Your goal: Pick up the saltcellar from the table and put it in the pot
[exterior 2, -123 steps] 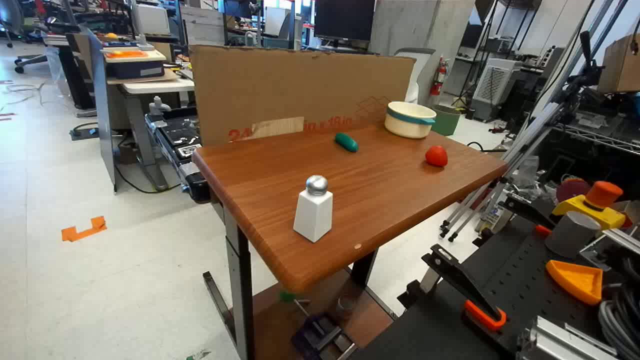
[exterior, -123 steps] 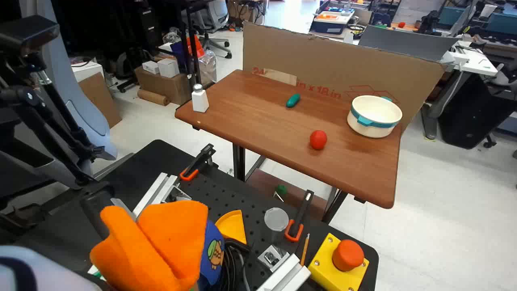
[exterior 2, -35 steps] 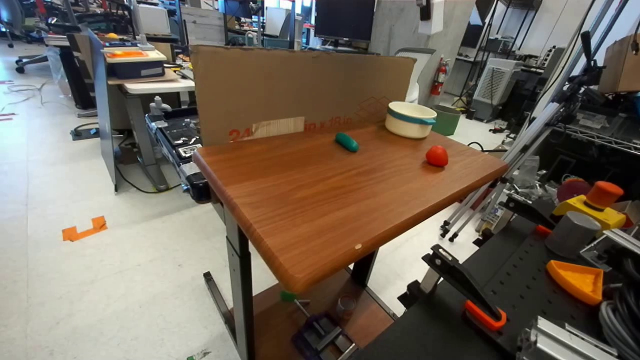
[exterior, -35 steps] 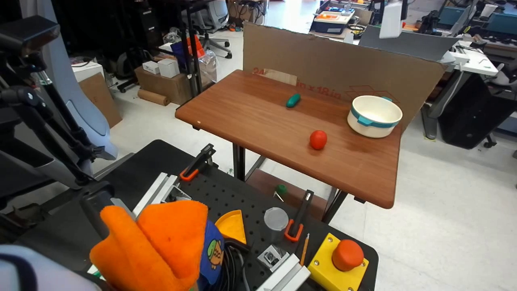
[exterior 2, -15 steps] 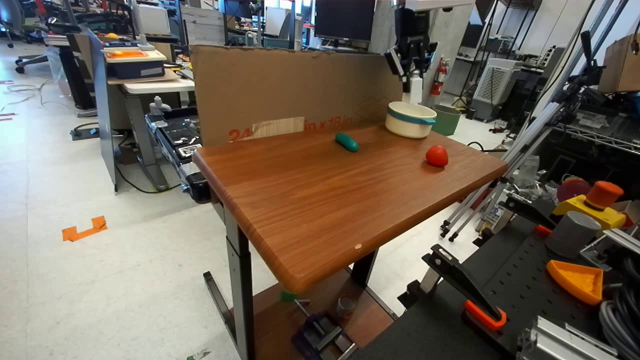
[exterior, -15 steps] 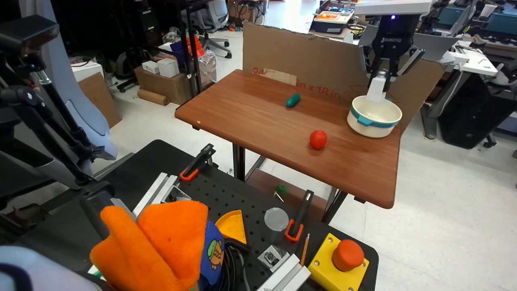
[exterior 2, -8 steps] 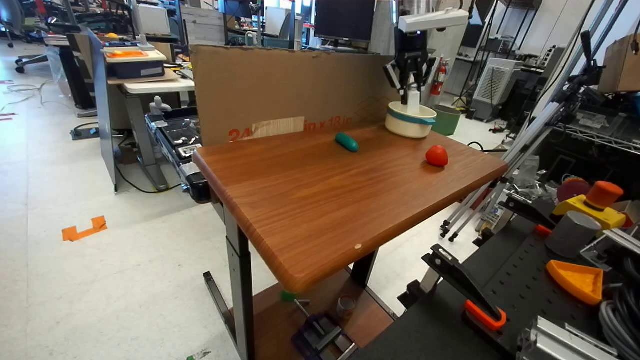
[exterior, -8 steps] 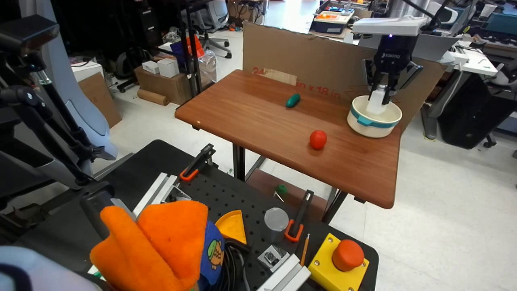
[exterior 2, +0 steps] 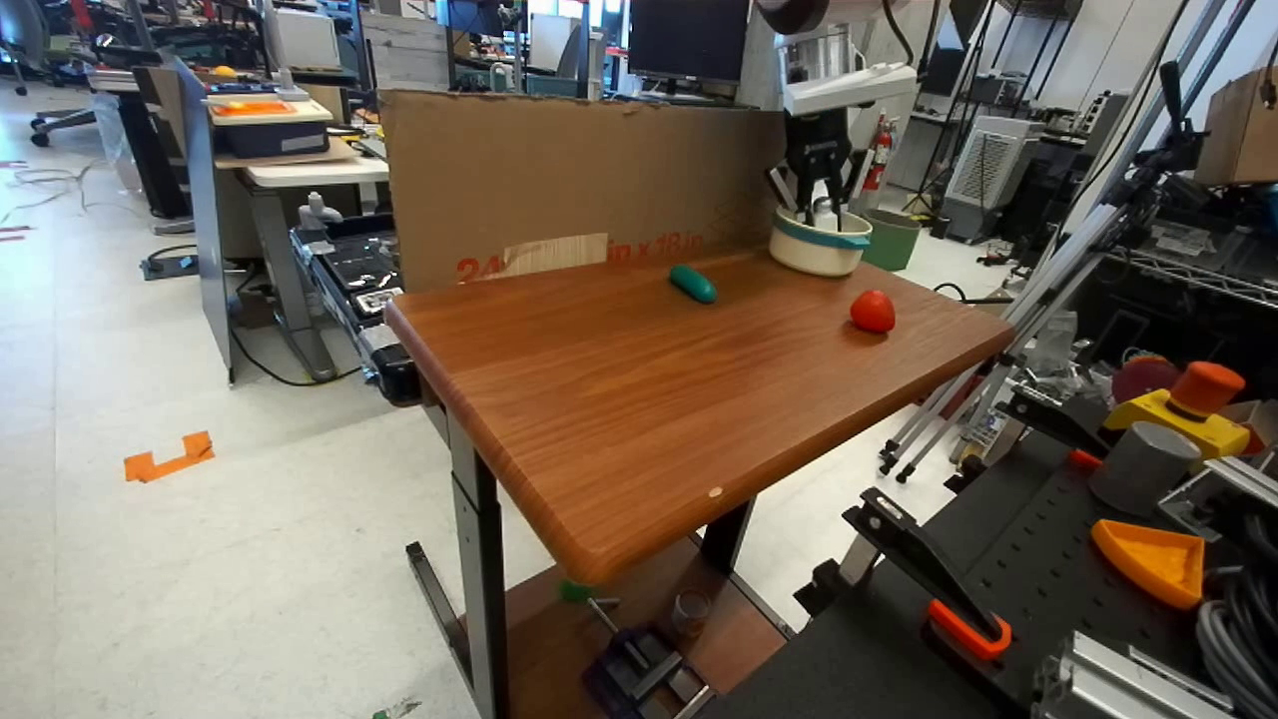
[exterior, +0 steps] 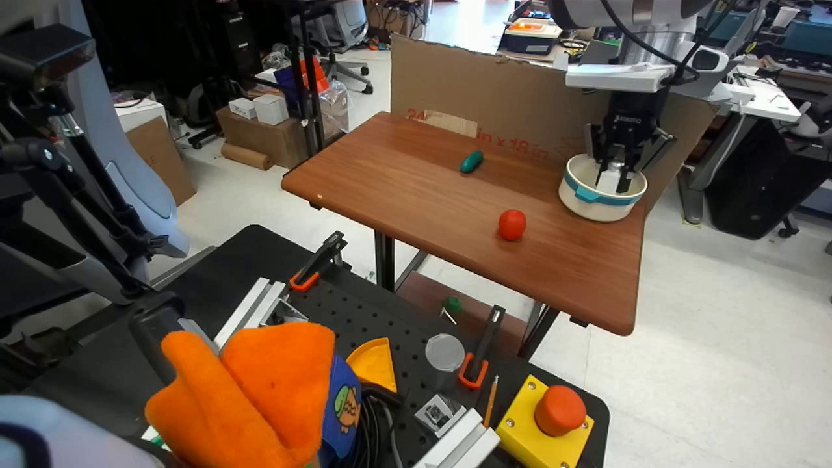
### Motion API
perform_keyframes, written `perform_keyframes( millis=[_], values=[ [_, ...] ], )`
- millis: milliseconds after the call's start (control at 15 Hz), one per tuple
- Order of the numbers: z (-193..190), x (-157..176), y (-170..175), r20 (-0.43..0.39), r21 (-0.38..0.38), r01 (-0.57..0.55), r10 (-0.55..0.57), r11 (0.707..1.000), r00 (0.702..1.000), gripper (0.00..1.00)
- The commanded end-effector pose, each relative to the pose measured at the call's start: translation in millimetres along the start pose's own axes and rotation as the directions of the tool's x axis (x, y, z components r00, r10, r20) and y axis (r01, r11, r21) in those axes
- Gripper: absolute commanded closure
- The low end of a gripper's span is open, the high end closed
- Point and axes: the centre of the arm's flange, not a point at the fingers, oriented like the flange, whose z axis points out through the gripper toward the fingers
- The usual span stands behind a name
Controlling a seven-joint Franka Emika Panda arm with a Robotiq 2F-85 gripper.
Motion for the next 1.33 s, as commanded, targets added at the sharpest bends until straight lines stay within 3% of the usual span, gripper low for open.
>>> perform_keyframes(
  millis=[0, 267, 733, 800, 1000, 1267],
  values=[
    [-0.4, 8.6, -12.5, 0.036, -0.011, 0.009, -0.008, 1.0, 0.999, 0.25],
    [-12.9, -31.8, -13.5, 0.113, 0.018, 0.149, -0.15, 0.989, 0.982, 0.02],
    [-88.0, -122.7, 9.9, 0.066, 0.102, 0.385, -0.392, 0.917, 0.917, 0.0],
    [-75.8, -69.8, -16.0, 0.069, 0.063, 0.332, -0.336, 0.941, 0.939, 0.0],
    [-97.2, -92.1, -3.9, 0.065, 0.076, 0.364, -0.369, 0.928, 0.927, 0.0],
    [-90.7, -96.7, -3.0, 0.079, 0.076, 0.37, -0.376, 0.926, 0.923, 0.0]
  ],
)
